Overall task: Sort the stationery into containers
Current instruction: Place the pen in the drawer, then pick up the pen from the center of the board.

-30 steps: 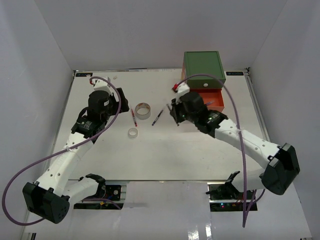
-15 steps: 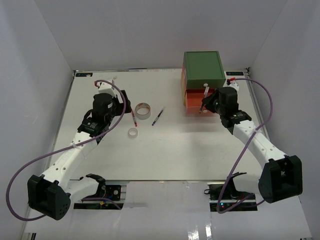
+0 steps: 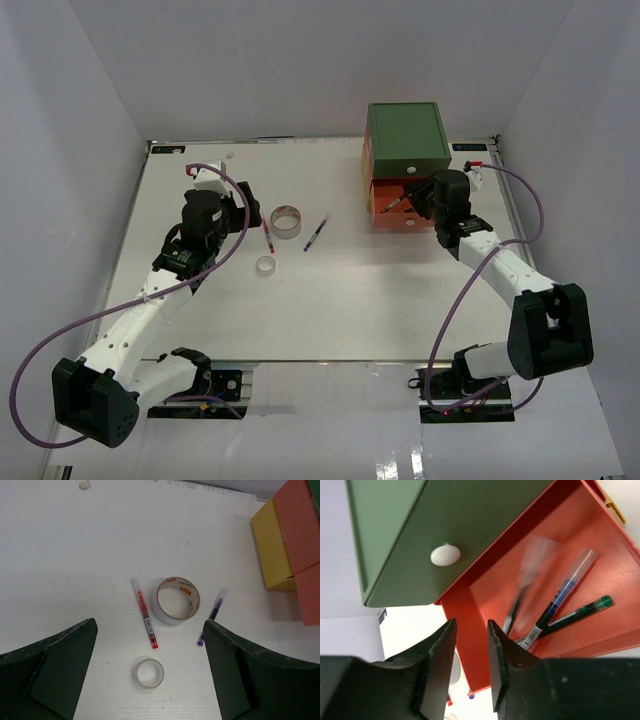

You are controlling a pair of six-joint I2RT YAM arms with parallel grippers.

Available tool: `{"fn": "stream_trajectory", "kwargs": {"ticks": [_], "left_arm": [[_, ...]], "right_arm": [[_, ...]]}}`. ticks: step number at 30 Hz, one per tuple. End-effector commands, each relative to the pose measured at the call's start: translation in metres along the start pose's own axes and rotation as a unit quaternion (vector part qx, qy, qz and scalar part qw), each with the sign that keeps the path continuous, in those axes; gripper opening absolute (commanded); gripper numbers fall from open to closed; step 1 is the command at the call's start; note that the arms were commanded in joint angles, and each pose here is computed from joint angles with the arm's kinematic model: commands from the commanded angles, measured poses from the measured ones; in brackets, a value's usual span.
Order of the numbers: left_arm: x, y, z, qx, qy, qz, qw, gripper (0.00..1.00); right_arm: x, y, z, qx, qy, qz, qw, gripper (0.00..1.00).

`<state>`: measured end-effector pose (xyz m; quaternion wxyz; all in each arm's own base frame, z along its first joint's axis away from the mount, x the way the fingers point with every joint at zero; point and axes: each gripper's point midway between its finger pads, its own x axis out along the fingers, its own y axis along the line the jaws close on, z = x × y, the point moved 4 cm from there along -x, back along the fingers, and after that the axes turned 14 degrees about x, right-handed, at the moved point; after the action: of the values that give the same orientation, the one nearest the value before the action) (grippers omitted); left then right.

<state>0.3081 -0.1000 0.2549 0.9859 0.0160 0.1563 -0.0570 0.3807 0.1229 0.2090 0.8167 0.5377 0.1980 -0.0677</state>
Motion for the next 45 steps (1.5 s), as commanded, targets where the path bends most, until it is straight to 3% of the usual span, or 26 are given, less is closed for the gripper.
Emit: {"fn": "stream_trajectory", "kwargs": {"ticks": [1, 3, 7, 14, 20, 28, 45], "left_arm": [[-0.005, 0.004, 0.007, -0.001, -0.018, 0.004, 1.000, 0.98], [-0.005, 0.004, 0.007, 0.000, -0.018, 0.003, 1.000, 0.98], [-0.005, 0.004, 0.008, 0.000, -0.019, 0.004, 1.000, 0.98], [-0.006, 0.005, 0.008, 0.001, -0.019, 0.008, 1.000, 0.98], [-0.005, 0.009, 0.007, 0.002, -0.017, 0.023, 1.000, 0.98], [-0.005, 0.013, 0.004, 0.002, -0.014, 0.037, 0.999, 0.98], [-0.006, 0.013, 0.005, 0.001, -0.017, 0.035, 0.999, 0.98]], "right_arm": [[0.004, 0.022, 0.013, 0.028, -0.030, 0.031, 0.999, 0.38], [0.006, 0.024, 0.010, 0.013, -0.019, 0.039, 0.999, 0.49], [0.001, 0.035, 0.007, -0.041, -0.001, 0.067, 0.997, 0.58], [-0.024, 0.070, -0.045, -0.239, 0.037, 0.092, 0.966, 0.74], [-0.033, 0.068, -0.125, -0.362, 0.096, 0.065, 0.925, 0.75], [0.007, 0.050, -0.202, -0.393, 0.143, -0.003, 0.908, 0.74], [0.081, -0.005, -0.237, -0.389, 0.114, -0.109, 0.908, 0.60]]}}
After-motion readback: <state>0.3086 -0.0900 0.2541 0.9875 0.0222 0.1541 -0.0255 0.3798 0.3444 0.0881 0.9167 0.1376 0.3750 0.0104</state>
